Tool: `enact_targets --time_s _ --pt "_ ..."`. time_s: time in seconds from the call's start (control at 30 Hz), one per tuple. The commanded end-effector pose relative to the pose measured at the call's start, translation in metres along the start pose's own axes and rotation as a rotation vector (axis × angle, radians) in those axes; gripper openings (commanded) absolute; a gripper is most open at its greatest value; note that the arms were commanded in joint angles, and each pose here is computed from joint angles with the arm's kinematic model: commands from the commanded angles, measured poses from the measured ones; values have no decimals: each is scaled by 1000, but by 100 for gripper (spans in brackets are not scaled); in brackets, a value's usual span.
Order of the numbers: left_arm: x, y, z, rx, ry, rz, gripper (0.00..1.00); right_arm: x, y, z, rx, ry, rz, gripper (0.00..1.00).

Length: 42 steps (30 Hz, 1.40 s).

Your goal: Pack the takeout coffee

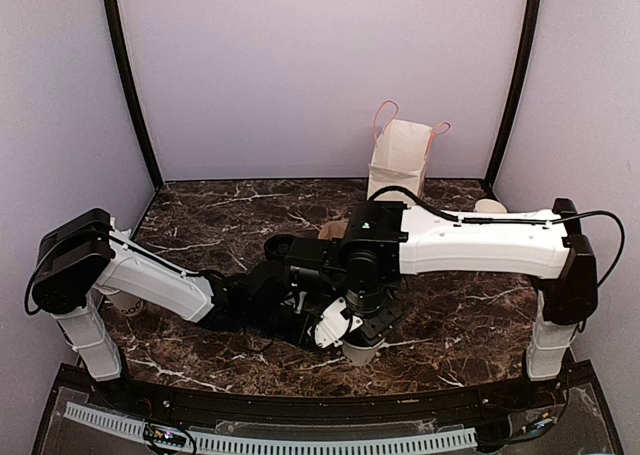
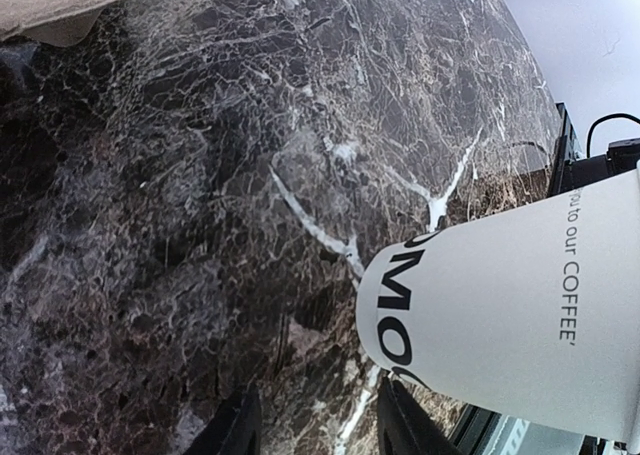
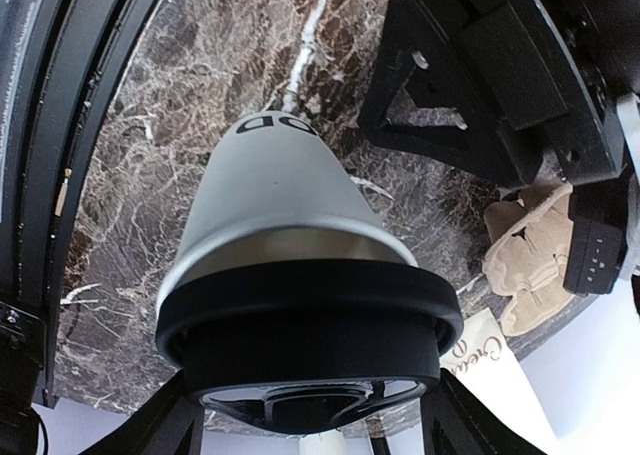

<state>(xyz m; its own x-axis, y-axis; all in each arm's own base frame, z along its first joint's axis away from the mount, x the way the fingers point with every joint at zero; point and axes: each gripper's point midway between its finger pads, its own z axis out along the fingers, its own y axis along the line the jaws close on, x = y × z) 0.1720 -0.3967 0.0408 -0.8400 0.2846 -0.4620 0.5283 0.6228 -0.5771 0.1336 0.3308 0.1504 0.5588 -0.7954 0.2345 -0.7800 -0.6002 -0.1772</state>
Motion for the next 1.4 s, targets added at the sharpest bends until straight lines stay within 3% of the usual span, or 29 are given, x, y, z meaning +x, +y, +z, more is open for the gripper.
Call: enact_targets --time_s 0.0,0.37,1.37 --pt "2 4 1 -16 3 7 41 8 -10 -22 88 6 -2 72" --pt "3 4 3 -12 4 10 41 19 4 -11 67 59 -6 73" --pt "6 7 6 -14 11 15 41 -5 -2 -4 28 15 -18 80"
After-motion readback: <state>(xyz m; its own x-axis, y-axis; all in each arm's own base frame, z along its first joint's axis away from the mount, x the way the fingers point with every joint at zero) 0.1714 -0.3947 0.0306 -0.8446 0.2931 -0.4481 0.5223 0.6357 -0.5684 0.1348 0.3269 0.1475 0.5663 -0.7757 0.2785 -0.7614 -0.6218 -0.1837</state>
